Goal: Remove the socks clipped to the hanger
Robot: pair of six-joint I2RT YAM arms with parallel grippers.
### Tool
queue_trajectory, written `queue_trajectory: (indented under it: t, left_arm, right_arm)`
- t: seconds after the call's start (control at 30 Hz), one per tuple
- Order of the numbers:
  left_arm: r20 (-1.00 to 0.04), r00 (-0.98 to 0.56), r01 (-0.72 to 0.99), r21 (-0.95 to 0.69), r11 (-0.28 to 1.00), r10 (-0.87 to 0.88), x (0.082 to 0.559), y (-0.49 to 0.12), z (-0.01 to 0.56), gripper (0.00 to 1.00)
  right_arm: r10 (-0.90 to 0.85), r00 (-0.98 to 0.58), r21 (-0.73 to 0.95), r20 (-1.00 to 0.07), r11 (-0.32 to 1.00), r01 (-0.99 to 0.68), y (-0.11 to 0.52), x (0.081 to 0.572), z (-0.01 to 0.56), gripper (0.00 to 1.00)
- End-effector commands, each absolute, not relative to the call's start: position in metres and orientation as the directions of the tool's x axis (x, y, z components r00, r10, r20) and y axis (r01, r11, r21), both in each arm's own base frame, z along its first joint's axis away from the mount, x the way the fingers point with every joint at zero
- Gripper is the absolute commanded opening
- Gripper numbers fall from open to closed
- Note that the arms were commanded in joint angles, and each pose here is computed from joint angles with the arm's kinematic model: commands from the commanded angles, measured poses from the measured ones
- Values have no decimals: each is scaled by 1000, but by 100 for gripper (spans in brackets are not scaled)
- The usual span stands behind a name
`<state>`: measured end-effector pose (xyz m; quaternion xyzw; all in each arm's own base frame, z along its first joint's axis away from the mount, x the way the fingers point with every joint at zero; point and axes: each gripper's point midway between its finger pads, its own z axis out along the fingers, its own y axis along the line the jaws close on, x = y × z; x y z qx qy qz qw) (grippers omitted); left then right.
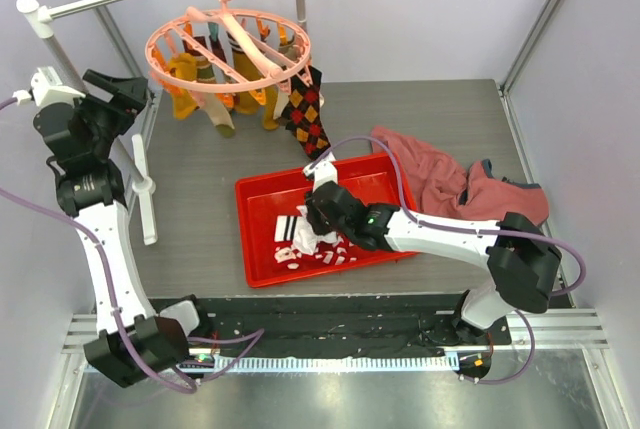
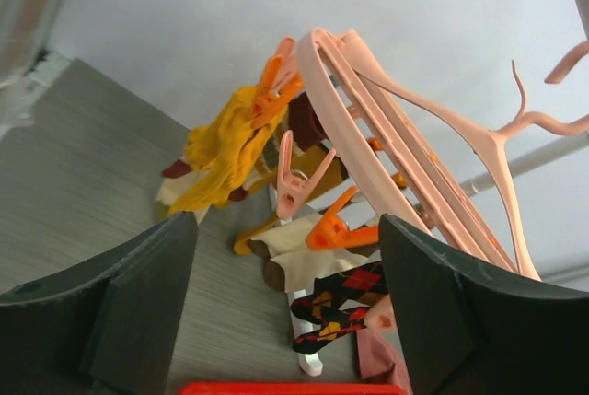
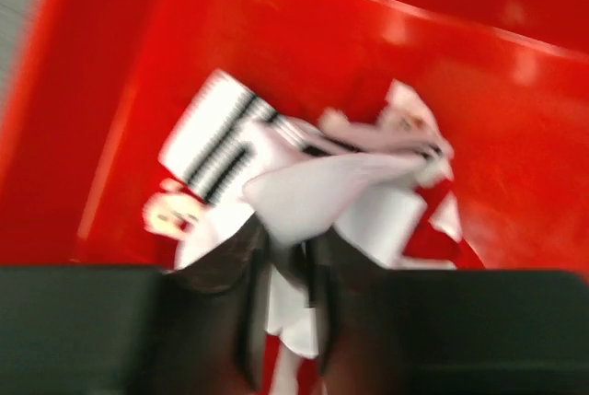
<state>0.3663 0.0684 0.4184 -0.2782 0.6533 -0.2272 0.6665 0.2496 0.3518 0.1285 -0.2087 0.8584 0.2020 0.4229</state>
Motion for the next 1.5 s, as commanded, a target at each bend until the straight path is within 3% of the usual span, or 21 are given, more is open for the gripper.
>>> queue_trajectory:
  t: [0.0, 0.03, 0.07, 0.1, 0.23, 0.43, 0.6, 0.8, 1.23, 1.47]
  left_arm:
    - [-765, 107, -219, -641, 736, -635, 337, 86, 424, 92]
    - [-770, 91, -214, -634, 743, -631, 332, 82, 429, 100]
    - [-774, 70, -203, -628, 751, -629, 331, 78, 430, 100]
    - [-779, 51, -195, -622, 758, -626, 329, 74, 432, 100]
    - [-778, -36, -180, -612, 770, -627, 314, 57, 430, 100]
    - [-798, -102, 52, -601, 798, -594, 287, 6, 443, 100]
    - [-775, -184, 317, -629, 709, -605, 260, -60, 431, 100]
    - [-777, -332, 456, -629, 630, -535, 229, -113, 394, 100]
    - [-756, -444, 513, -655, 555, -481, 184, -136, 335, 100]
    - [-769, -428, 538, -639, 549, -475, 176, -138, 342, 100]
  right_arm:
    - [-123, -574, 137, -810, 911, -388, 317, 256, 155, 49]
    - [-132, -582, 105, -802, 929, -355, 305, 256, 157, 56]
    - [-123, -575, 105, -809, 932, -347, 302, 256, 168, 65]
    - [-120, -568, 100, -814, 935, -340, 293, 253, 179, 99]
    - [-129, -527, 93, -840, 923, -374, 274, 243, 218, 100]
    - [-85, -491, 104, -867, 933, -345, 240, 231, 271, 100]
    - [46, -468, 191, -882, 945, -266, 214, 223, 299, 100]
    - [156, -426, 294, -891, 914, -279, 197, 209, 327, 100]
    - [313, -341, 434, -886, 818, -378, 178, 186, 369, 100]
    - [352, -311, 453, -883, 814, -364, 168, 185, 375, 100]
